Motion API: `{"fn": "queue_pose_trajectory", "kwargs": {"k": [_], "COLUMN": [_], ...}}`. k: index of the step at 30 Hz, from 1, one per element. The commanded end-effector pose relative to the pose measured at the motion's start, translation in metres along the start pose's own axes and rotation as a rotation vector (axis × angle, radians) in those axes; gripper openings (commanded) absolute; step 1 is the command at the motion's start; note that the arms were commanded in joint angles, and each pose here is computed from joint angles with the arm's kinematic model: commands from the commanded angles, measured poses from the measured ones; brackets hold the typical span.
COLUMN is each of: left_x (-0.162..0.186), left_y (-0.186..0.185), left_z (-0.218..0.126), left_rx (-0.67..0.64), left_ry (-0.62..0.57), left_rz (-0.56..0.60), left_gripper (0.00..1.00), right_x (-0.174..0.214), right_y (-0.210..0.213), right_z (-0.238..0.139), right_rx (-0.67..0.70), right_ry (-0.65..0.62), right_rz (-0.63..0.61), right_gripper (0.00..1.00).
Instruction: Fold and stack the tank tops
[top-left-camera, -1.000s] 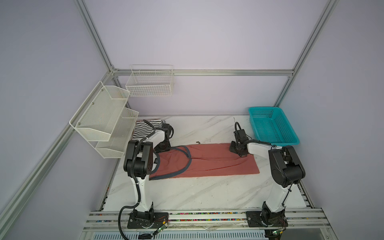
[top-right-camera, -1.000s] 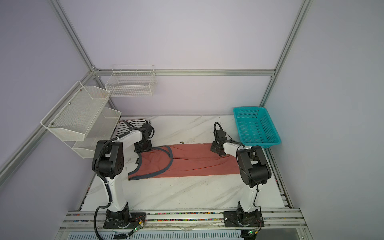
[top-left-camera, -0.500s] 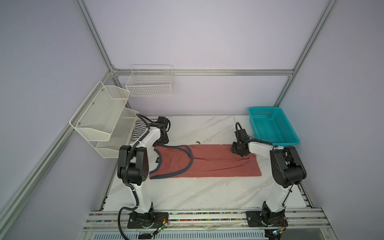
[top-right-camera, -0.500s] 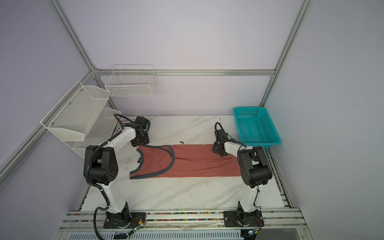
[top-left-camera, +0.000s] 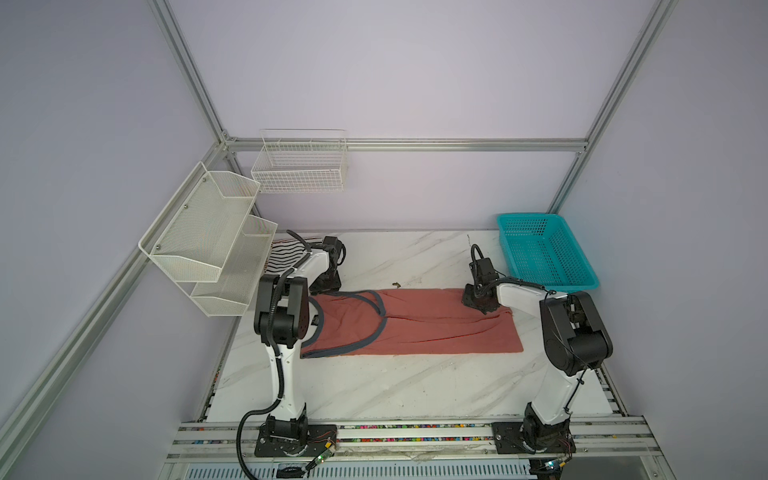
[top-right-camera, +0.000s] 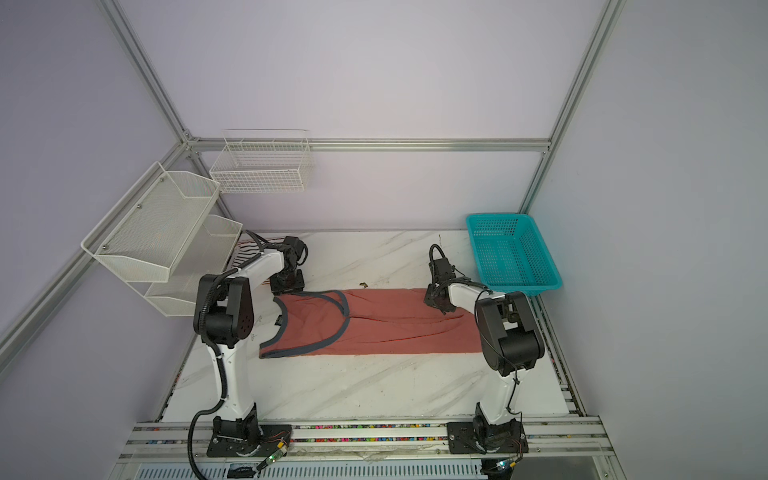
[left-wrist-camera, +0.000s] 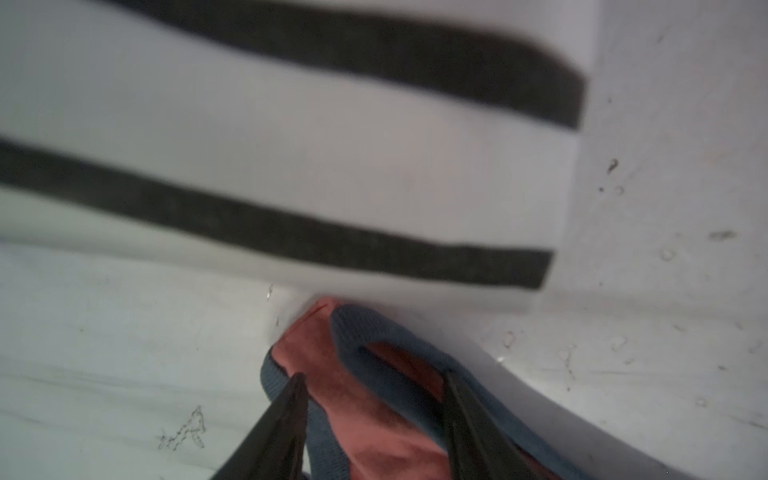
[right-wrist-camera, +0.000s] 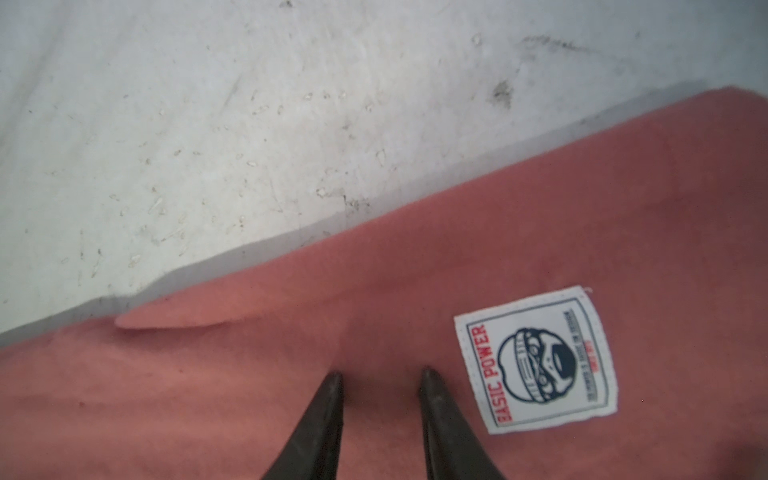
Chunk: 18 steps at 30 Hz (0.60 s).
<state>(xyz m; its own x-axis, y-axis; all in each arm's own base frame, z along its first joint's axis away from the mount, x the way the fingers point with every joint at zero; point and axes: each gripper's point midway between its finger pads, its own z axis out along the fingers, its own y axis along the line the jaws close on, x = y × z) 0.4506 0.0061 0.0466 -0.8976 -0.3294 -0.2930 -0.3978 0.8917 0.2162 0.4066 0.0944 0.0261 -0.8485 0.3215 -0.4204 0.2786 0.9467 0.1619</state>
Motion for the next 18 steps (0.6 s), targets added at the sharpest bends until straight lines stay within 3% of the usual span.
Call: {"fn": "queue_pose_trajectory", "kwargs": {"k": [1, 15, 18], "left_x": [-0.043, -0.035, -0.034], "left_y": [0.003, -0.001, -0.001], "left_z": [-0.028, -0.006, -0.004], "left_rx": [0.035, 0.041, 0.036], "left_ry": [-0.105, -0.055, -0.052], "left_rz": [-0.064, -0.049, -0.046], "left_gripper": [0.51, 0.39, 0.31], "right_x": [0.048, 0.055, 0.054], "right_y": [-0.028, -0.032, -0.031], "right_z": [0.015, 0.016, 0.016], "right_rx": [0.097, 0.101, 0.1], "right_ry": [0.164, 0.176, 0.173], "right_rz": [-0.022, -0.021, -0.021], "right_gripper": [0.36, 0.36, 0.36]}}
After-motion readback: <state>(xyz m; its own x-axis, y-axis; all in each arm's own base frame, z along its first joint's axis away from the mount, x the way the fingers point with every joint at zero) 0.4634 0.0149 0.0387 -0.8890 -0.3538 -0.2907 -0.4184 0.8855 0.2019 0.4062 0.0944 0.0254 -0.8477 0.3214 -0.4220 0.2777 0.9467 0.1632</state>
